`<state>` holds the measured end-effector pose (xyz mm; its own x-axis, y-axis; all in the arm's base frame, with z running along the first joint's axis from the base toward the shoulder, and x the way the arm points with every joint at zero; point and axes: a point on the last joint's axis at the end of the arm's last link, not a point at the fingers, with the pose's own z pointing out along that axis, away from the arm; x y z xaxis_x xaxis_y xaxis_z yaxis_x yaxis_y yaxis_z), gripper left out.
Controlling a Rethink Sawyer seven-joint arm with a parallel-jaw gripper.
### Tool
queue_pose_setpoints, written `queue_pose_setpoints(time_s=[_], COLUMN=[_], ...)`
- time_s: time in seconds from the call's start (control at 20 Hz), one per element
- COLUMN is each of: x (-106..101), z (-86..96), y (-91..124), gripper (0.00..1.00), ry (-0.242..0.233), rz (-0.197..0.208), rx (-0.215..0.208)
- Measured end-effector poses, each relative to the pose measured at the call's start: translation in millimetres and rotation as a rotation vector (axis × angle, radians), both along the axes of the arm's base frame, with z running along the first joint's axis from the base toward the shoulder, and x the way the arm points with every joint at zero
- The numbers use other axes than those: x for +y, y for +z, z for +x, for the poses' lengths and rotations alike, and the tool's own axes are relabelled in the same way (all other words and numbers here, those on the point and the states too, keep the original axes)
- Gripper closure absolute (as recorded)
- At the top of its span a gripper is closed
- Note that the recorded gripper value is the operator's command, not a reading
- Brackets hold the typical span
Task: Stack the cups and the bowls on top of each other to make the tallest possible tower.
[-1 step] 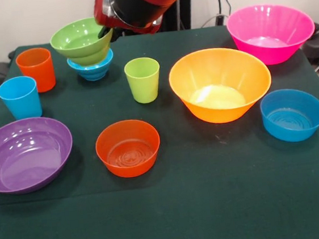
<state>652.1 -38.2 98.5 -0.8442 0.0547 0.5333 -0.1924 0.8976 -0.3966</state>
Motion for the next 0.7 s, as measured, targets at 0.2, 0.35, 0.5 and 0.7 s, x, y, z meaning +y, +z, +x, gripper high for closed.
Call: queue_pose_setpoints(time_s=[0.2, 0.35, 0.5, 0.7], x=[5, 12, 20, 35], z=[1.9, 2.2, 1.9, 2.1], y=[7, 7, 7, 5], gripper=[1.00, 1.00, 1.00, 1.00], ry=[-0.012, -0.017, -0.019, -0.023], rz=[0.004, 0.004, 0.003, -0.001], rx=[-0.016, -0.023, -0.026, -0.037])
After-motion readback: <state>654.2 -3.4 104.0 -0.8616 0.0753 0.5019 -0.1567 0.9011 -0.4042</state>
